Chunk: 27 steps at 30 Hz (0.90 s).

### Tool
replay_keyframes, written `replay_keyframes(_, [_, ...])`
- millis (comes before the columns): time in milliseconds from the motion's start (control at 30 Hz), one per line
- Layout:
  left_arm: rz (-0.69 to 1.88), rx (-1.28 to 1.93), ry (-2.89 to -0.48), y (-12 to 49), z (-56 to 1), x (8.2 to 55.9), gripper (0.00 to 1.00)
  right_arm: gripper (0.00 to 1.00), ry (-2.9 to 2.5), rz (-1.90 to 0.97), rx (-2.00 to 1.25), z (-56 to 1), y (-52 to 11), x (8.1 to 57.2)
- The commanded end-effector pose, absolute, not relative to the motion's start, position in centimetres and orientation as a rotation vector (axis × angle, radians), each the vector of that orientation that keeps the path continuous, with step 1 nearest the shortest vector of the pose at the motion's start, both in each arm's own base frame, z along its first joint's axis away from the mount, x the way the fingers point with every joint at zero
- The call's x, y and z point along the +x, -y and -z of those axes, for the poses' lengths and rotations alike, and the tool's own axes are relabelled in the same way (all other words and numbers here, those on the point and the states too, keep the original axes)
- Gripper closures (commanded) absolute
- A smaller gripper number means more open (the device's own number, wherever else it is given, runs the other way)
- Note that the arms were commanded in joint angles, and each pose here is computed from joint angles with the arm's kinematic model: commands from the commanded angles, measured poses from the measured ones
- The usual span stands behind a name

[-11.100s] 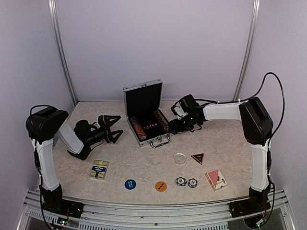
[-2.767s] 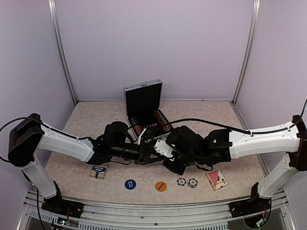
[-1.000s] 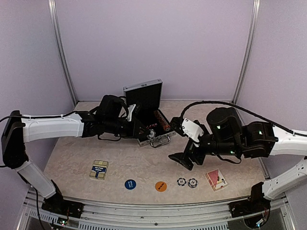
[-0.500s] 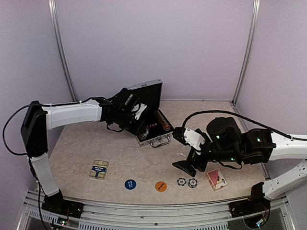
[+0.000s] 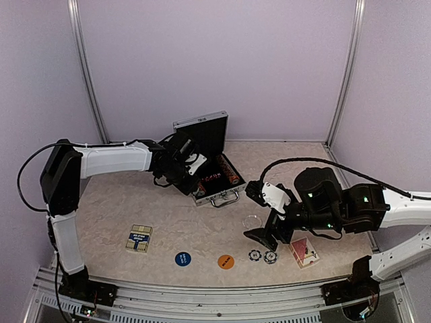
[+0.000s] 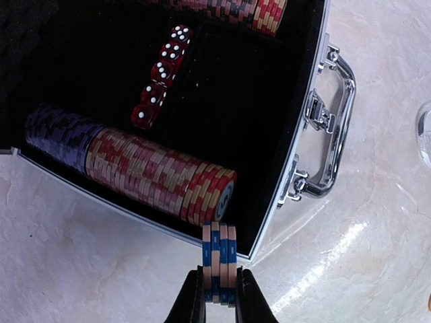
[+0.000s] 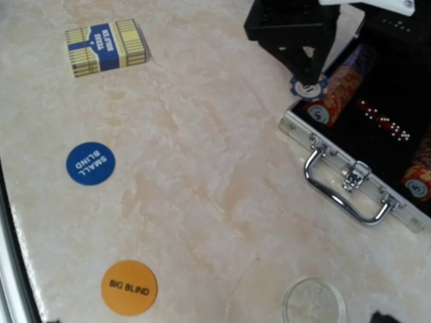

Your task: Pack up texas hold em set

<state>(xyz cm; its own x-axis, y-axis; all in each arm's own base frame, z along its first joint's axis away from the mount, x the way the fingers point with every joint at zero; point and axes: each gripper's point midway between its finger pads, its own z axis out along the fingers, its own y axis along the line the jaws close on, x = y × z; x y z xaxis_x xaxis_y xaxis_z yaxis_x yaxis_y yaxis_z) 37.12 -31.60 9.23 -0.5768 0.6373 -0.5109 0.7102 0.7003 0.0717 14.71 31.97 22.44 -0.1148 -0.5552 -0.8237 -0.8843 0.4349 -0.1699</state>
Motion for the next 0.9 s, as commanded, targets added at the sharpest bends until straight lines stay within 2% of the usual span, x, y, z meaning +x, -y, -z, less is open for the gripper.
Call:
replay_keyframes(0, [0.158, 1.05, -2.332, 32.4, -10.2, 39.1, 1.0, 0.0, -1.796, -0.513, -1.197, -22.8, -31.9, 14.5])
replay_keyframes(533, [0.343, 1.102, -2.315, 34.7, -11.1, 38.5, 1.0, 0.0, -1.82, -0.5, -1.2, -22.1, -31.8, 14.5])
replay_keyframes(867, [0.359, 1.113, -2.346, 34.4, -9.6, 38.9, 1.0, 0.0, -1.828, -0.492, -1.209, -22.1, -32.2, 14.7])
